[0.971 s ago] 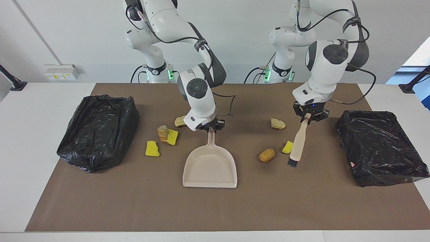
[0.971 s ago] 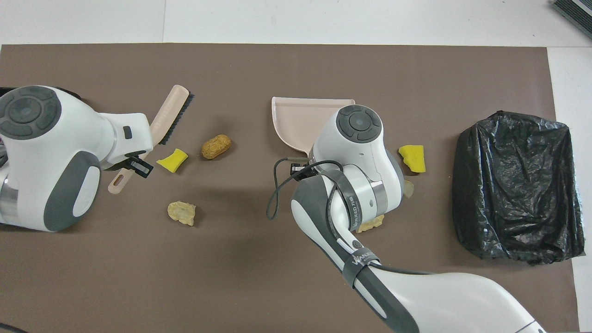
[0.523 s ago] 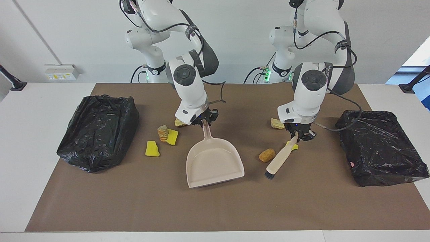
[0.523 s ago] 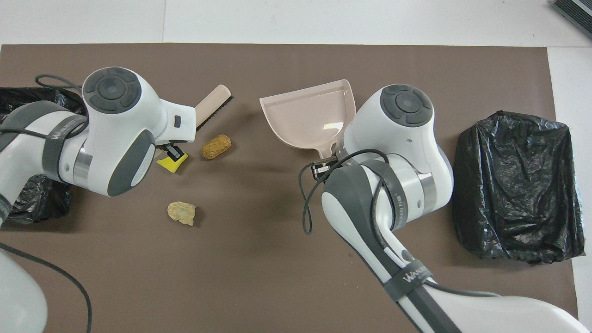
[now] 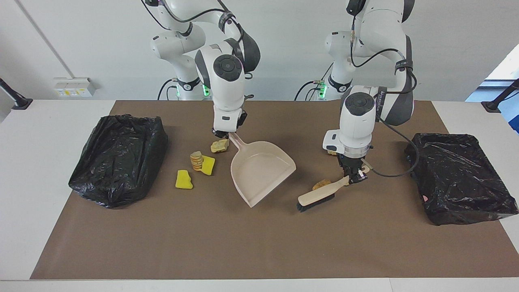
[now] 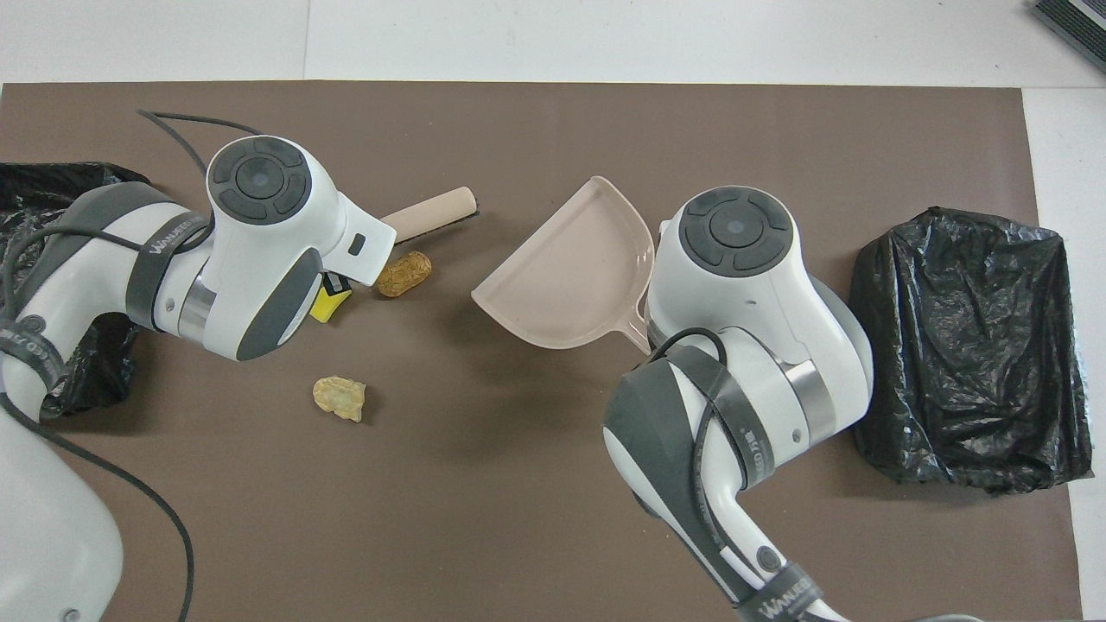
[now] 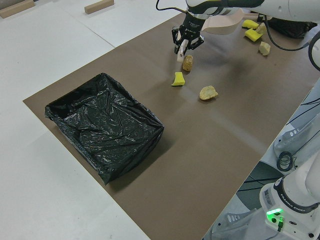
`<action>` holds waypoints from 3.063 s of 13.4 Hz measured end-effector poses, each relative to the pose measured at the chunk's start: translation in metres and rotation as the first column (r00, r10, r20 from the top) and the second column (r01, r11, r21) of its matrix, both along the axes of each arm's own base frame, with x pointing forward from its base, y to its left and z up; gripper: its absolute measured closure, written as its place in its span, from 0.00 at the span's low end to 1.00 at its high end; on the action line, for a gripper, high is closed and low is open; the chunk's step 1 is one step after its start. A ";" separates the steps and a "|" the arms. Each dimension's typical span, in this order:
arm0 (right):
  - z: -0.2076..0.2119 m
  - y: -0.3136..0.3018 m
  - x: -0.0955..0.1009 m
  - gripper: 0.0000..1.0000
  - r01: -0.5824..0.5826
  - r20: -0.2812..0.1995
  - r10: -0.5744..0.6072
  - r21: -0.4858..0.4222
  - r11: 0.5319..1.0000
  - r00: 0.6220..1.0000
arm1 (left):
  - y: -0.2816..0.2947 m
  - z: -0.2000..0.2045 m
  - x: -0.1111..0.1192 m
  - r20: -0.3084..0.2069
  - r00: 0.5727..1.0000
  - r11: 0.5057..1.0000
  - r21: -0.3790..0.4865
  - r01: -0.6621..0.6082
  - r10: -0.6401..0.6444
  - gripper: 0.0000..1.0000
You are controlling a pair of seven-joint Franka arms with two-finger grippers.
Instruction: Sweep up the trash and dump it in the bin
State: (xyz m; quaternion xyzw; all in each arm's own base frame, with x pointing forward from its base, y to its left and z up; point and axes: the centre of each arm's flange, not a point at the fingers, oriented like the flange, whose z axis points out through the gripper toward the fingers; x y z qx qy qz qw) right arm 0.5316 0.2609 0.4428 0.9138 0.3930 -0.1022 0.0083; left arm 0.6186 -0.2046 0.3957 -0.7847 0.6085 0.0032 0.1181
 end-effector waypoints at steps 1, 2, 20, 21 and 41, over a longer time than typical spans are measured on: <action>-0.006 -0.007 0.001 0.68 -0.099 -0.018 0.099 0.015 0.995 0.995 | 0.001 0.000 0.001 -0.005 0.999 0.999 0.010 0.045 -0.045 0.74; -0.011 -0.018 0.003 0.68 -0.186 -0.035 0.187 0.034 0.982 0.982 | 0.001 -0.002 0.001 -0.014 0.996 0.996 0.019 0.088 -0.088 0.74; -0.075 0.062 -0.064 0.68 -0.309 -0.013 0.309 -0.005 0.951 0.951 | 0.057 0.026 -0.054 -0.145 0.979 0.977 0.180 -0.115 0.142 0.74; -0.076 0.062 -0.064 0.68 -0.317 -0.011 0.317 -0.013 0.948 0.948 | 0.062 0.026 -0.055 -0.132 0.971 0.968 0.185 -0.172 0.198 0.74; -0.085 0.071 -0.075 0.68 -0.376 -0.018 0.375 -0.065 0.924 0.927 | 0.113 -0.039 -0.175 -0.017 0.249 0.250 0.083 -0.965 0.968 0.74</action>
